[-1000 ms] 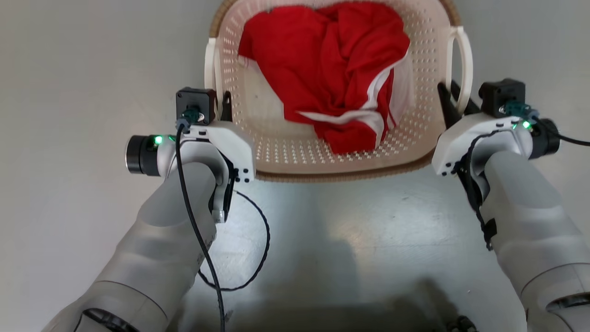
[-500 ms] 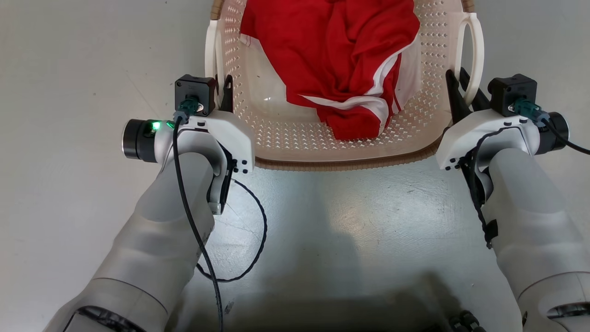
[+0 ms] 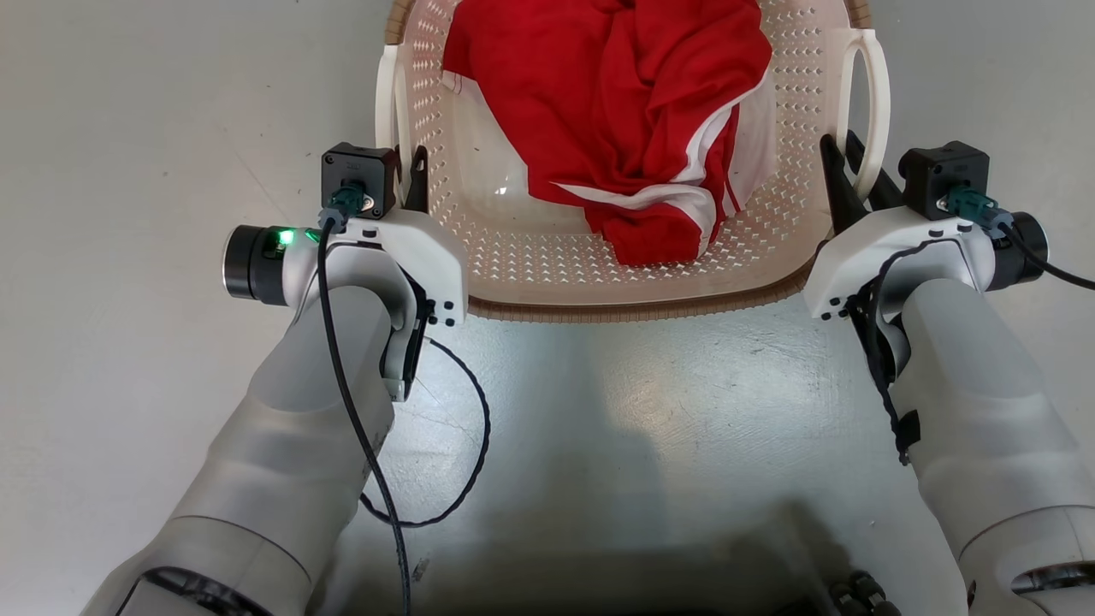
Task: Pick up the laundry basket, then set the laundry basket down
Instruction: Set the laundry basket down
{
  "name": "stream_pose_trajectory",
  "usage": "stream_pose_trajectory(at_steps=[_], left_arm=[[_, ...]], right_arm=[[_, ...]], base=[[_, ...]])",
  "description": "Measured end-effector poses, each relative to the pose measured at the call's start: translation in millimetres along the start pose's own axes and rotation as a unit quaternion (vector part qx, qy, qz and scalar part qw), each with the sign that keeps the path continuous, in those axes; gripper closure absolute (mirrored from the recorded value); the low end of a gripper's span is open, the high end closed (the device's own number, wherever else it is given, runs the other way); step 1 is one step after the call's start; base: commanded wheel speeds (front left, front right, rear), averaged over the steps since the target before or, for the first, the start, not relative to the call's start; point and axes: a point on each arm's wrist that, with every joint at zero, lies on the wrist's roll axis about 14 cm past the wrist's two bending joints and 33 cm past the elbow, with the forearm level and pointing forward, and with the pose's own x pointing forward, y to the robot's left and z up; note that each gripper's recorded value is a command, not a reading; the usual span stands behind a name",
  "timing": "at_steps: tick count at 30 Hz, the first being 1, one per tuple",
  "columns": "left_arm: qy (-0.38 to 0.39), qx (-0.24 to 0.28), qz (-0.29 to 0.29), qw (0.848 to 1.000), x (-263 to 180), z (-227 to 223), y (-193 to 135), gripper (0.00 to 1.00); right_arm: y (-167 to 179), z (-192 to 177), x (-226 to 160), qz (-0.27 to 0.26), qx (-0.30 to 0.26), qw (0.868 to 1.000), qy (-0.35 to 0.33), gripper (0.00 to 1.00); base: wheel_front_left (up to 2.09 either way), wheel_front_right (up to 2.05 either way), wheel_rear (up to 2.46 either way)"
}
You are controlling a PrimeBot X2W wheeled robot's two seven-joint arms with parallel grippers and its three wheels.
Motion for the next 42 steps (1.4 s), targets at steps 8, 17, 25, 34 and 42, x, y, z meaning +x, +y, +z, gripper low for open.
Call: stream_pose_trajectory(at_steps=[8,17,25,34,42], left_arm=[[0.005,0.004,-0.002,1.000,0,-3,-1,1.00],[0.010,0.006,-0.006,1.000,3,-7,-5,0.00],[0.021,0.011,0.010,1.000,-2,-12,0,0.00],[-0.005,0.012,0.029,1.000,-11,14,5,0.00],[-0.066,-0.024,0.036,0.997,-42,63,3,0.00]], right_arm=[[0,-2,0,0.000,0.001,1.000,0.003,1.00],[-6,-5,0,-0.010,0.010,1.000,0.004,0.00],[-11,-1,0,-0.020,0.012,1.000,-0.001,0.00],[-13,19,-15,-0.026,0.014,0.999,-0.029,0.00],[-13,59,-49,-0.029,0.013,0.996,-0.081,0.00]], base=[[0.00,0.00,0.00],[0.00,0.00,0.00],[0.00,0.00,0.00],[0.00,0.00,0.00],[0.00,0.00,0.00]])
